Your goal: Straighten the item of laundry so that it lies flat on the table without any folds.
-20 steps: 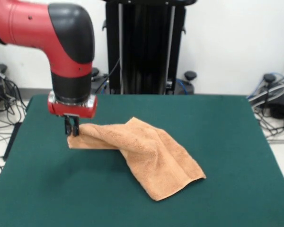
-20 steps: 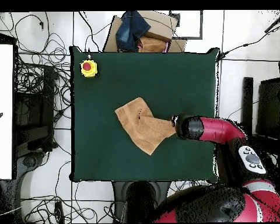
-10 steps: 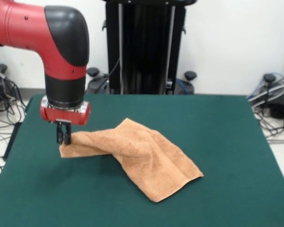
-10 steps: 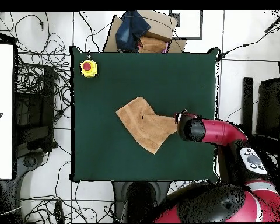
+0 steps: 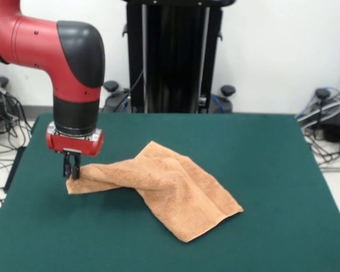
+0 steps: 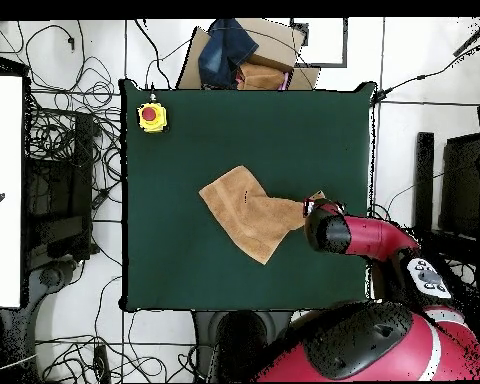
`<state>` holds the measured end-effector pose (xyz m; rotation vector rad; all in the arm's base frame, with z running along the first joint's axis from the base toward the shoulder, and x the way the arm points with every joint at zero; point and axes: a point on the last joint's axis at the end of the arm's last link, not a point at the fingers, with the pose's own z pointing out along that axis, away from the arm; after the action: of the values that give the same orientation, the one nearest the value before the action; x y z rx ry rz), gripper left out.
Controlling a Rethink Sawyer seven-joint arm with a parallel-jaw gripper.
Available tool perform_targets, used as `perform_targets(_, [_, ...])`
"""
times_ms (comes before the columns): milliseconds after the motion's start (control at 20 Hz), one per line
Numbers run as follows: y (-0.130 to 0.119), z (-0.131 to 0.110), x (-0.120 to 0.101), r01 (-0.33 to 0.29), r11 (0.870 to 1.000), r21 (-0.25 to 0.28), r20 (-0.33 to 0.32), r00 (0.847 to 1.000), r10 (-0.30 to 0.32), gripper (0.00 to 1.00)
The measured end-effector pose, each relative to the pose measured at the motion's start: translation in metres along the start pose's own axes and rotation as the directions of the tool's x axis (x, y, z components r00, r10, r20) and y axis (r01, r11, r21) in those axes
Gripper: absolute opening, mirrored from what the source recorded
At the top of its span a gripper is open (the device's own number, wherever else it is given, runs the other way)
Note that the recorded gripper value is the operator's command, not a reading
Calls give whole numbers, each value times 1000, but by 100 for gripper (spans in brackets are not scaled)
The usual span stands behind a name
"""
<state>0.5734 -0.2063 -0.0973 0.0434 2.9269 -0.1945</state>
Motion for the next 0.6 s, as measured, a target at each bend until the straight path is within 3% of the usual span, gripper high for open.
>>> perform_targets(600, [-18, -26, -14, 15, 997, 69, 6, 1000, -15, 0])
